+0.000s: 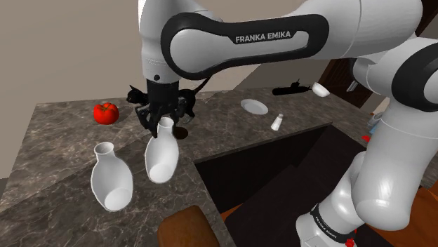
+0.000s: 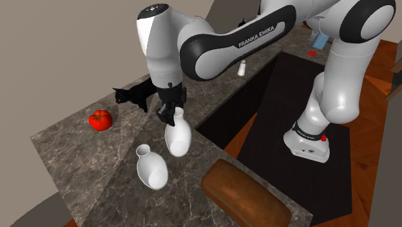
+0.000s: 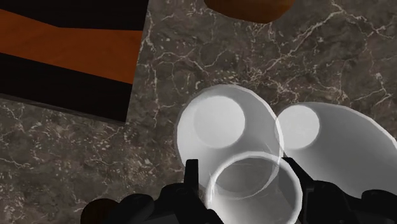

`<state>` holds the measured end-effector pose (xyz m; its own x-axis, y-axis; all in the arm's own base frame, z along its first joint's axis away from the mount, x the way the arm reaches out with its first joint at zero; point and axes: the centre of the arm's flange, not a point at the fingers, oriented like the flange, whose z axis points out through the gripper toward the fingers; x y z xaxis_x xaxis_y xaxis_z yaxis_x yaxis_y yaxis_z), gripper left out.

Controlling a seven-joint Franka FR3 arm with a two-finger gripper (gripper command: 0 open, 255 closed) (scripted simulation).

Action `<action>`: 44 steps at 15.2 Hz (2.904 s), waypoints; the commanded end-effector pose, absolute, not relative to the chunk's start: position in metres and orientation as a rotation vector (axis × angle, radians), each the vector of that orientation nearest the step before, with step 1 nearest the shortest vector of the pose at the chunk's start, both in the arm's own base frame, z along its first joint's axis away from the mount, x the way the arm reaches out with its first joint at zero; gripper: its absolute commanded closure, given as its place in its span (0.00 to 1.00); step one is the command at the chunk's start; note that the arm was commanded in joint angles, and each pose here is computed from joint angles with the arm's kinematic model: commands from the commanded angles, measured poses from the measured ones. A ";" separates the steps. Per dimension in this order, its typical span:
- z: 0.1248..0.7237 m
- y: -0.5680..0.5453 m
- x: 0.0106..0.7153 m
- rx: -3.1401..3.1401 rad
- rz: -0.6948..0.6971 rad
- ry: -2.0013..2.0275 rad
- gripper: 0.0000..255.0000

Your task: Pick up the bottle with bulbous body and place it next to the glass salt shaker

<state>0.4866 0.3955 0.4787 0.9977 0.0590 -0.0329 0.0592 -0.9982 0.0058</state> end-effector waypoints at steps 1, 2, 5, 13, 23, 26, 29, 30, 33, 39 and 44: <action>0.489 0.396 0.486 3.133 -0.051 0.093 1.00; 0.495 0.396 0.486 3.133 -0.051 0.093 1.00; 0.510 0.396 0.486 3.133 -0.051 0.093 1.00; 0.553 0.396 0.486 3.133 -0.051 0.093 1.00; 0.603 0.383 0.486 3.133 -0.051 0.093 1.00; 0.613 0.344 0.486 3.133 -0.051 0.093 1.00; 0.622 0.306 0.486 3.133 -0.051 0.093 1.00; 0.626 0.293 0.485 3.133 -0.051 0.093 1.00; 0.635 0.255 0.485 3.133 -0.051 0.093 1.00; 0.655 0.178 0.485 3.133 -0.051 0.093 1.00; 0.671 0.114 0.484 3.133 -0.051 0.093 1.00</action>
<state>0.4856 0.1265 0.6679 0.9978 0.0572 -0.0327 0.0575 -0.9983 0.0062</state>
